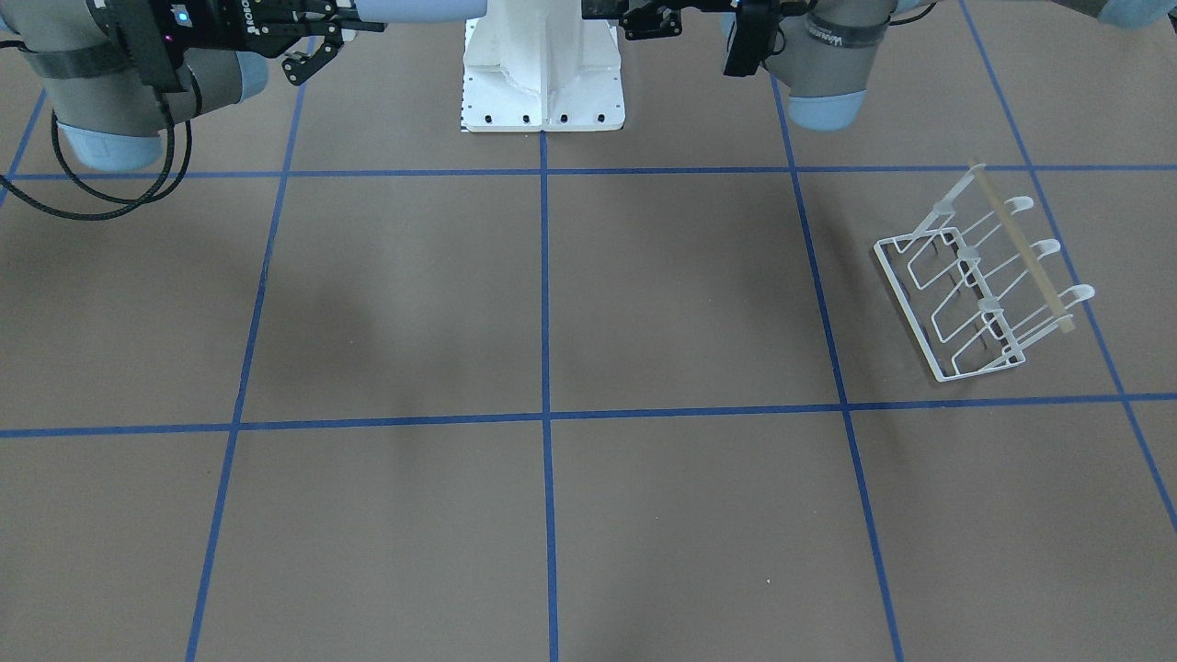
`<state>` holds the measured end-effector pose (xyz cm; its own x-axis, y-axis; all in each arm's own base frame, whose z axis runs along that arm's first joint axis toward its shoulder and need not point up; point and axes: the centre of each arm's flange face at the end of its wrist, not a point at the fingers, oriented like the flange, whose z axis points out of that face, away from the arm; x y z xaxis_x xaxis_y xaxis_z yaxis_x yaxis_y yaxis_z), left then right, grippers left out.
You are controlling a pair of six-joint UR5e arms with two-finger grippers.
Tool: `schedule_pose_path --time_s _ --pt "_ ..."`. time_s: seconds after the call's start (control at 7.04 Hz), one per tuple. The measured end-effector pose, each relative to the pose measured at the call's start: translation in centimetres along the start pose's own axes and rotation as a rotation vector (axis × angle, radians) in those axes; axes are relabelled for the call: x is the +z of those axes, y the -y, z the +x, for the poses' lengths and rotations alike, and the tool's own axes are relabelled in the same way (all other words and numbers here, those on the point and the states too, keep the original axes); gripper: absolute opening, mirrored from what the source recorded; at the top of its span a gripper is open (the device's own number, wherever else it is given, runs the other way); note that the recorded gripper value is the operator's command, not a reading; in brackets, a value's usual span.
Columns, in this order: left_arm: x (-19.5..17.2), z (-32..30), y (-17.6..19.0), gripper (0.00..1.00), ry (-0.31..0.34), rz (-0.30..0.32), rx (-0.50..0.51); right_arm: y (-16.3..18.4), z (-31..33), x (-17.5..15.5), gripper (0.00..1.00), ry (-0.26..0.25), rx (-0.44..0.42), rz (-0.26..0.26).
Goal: Hang cup on cup holder
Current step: 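Close the left gripper on the cup's base held out by the right gripper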
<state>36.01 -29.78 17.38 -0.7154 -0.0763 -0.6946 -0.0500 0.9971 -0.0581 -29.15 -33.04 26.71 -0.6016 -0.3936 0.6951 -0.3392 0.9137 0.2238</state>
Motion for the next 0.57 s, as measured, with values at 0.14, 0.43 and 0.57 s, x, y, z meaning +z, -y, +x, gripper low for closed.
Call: schedule_pose_path --time_s 0.14,0.43,0.57 --pt "0.4 -0.1 -0.3 0.98 -0.013 0.004 -0.008 -2.1 1.2 1.3 0.00 0.009 -0.013 0.008" --pt "0.6 -0.1 -0.3 0.98 -0.019 0.018 -0.012 -5.0 2.0 3.2 0.00 0.026 -0.013 0.021" --pt "0.6 -0.4 0.0 0.98 -0.015 0.030 -0.014 -5.6 1.9 3.7 0.00 0.035 -0.011 0.029"
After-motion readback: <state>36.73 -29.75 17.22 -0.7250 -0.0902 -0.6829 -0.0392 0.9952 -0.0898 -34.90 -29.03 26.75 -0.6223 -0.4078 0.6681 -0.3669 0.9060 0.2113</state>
